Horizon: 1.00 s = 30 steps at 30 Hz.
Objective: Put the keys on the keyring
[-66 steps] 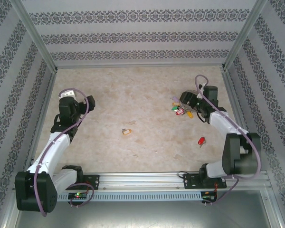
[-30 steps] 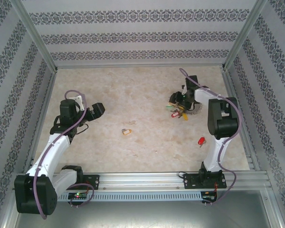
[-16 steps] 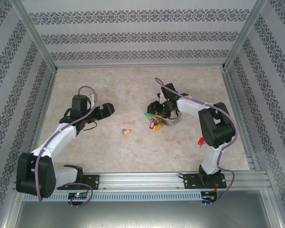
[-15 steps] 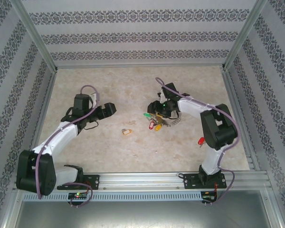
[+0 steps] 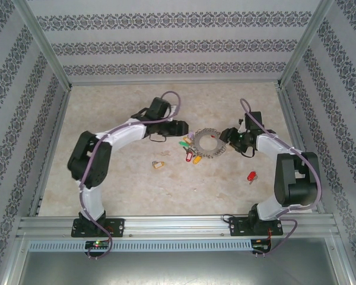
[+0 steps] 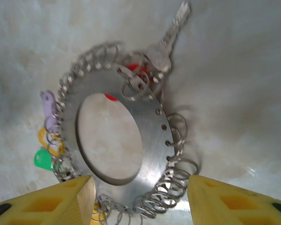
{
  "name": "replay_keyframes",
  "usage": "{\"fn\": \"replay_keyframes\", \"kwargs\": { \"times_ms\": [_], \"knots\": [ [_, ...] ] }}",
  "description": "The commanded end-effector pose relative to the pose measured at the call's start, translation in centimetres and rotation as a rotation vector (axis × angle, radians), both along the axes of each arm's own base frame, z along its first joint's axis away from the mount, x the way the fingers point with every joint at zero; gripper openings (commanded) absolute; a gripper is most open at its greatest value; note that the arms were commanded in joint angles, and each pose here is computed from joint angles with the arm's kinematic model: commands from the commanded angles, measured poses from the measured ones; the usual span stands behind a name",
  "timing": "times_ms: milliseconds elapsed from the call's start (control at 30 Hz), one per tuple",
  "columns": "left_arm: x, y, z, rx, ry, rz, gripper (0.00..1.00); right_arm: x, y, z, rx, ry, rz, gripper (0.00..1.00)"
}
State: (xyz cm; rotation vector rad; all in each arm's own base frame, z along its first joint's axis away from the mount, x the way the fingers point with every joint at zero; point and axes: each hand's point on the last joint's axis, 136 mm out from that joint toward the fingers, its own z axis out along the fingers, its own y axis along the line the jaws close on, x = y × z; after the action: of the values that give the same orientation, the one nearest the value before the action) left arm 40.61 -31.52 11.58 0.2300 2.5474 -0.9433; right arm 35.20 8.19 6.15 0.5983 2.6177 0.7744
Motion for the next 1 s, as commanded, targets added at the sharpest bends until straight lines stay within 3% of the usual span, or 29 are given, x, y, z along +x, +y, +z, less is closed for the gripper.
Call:
{"fn": "replay_keyframes", "kwargs": {
  "times_ms": [0,467,967],
  "knots": [
    [-0.4,-2.1,-1.6,0.059,0.044,-0.081,0.61,-0.4,0.3,-1.3,0.018,0.013,0.024,0.54],
    [1.0,-5.8,-6.6,0.049,0.163,-0.138,0.53,-1.3,1.0,-3.6,0.057,0.063,0.038,0.53],
    [-0.3,-6.1,-9.1,0.084,0.221,-0.161,0.40,-0.2,2.5,-4.1,0.117,0.069,-0.008,0.47]
  ]
}}
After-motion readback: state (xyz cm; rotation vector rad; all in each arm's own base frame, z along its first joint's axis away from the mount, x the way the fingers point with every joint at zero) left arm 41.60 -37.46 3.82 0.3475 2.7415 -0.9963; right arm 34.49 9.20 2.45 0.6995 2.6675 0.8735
